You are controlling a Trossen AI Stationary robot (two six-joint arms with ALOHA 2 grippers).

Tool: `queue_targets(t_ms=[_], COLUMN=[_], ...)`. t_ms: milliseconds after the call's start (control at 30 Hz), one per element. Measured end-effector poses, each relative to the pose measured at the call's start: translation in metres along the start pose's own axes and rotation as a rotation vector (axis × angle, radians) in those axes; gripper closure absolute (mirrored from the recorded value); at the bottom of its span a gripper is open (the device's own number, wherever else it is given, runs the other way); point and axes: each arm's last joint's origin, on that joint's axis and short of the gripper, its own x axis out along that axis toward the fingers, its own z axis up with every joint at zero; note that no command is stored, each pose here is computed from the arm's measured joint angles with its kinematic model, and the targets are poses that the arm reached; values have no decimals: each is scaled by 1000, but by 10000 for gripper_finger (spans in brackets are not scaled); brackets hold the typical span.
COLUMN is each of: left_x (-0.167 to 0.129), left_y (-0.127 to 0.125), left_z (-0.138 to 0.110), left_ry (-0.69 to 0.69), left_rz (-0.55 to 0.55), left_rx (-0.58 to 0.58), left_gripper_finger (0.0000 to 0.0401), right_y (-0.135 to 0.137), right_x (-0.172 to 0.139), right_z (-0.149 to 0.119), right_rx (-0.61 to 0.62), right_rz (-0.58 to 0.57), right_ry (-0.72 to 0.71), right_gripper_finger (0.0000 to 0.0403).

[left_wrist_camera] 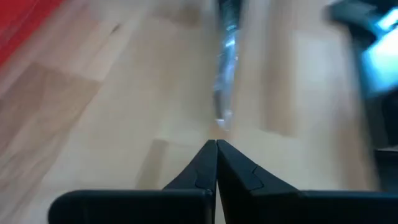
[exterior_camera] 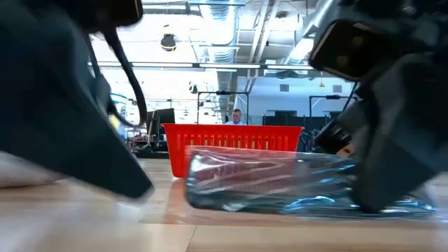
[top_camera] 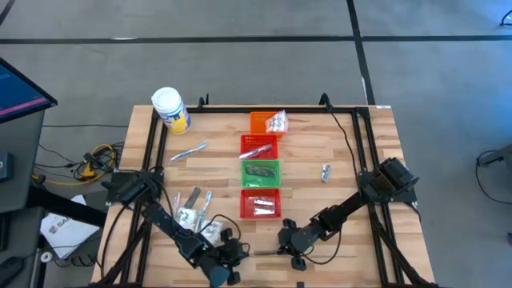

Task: Pick & Place Travel size toiletries
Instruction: Put the black comb into the green basket

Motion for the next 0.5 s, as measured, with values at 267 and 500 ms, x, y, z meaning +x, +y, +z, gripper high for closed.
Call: queue_targets(t_ms=[267,500], left_x=[-42,-83], left_y=[-12,4], left_z=[35,40], left_ry=[-151,-275], left_rz=[-20,42], left_rx=[80,90], left_gripper_finger=[401,401], right_y=[4,9], right_x=[-17,-55], right_z=[18,47], right_rx=[-49,-147], right_rz=[12,23], right_ry=[-64,-144], right_gripper_finger=[398,398])
